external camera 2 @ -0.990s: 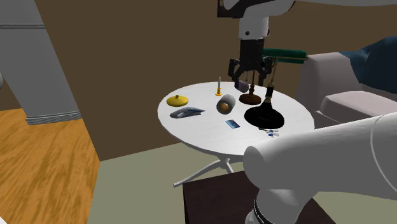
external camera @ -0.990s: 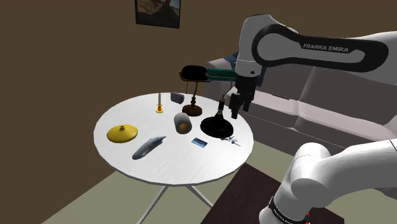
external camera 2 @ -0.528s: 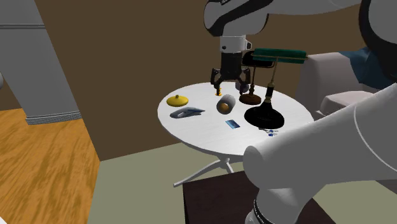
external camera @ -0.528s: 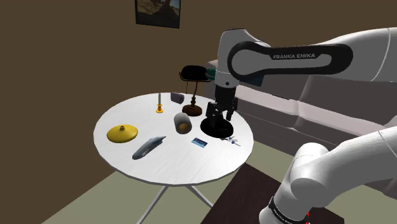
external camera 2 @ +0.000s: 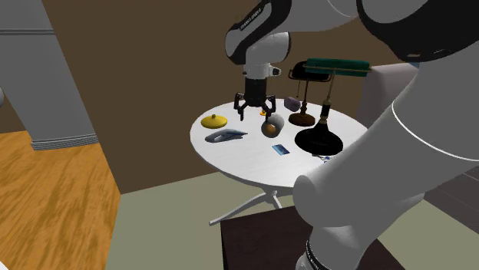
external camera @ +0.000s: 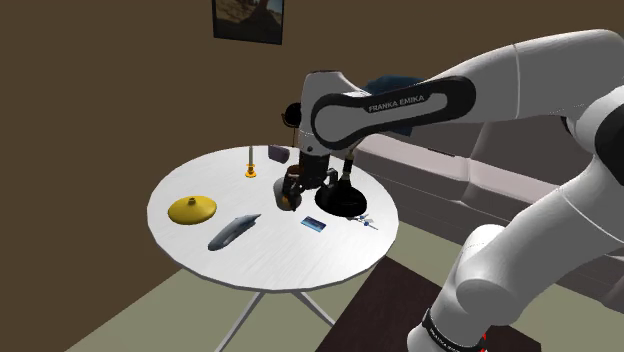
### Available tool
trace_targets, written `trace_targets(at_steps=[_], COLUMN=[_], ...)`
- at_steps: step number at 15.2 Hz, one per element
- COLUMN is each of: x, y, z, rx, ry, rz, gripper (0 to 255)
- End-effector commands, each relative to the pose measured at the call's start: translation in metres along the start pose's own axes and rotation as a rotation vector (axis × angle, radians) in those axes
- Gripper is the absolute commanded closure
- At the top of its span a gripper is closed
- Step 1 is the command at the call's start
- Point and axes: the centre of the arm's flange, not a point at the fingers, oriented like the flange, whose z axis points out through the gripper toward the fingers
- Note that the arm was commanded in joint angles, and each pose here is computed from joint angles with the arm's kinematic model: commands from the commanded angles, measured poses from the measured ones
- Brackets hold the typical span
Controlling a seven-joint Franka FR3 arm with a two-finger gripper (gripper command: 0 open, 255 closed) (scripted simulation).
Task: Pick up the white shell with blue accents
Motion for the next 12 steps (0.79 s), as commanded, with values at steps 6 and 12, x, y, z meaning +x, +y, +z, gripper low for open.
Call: trace_targets(at_steps=[6, 12], x=[0.051, 0.103], y=[-0.055, -0.097], z=[0.043, 0.078], rx=[0.034, 0.062], ry=[0.009, 0.016], rz=[0.178, 0.327], gripper=[0, 0])
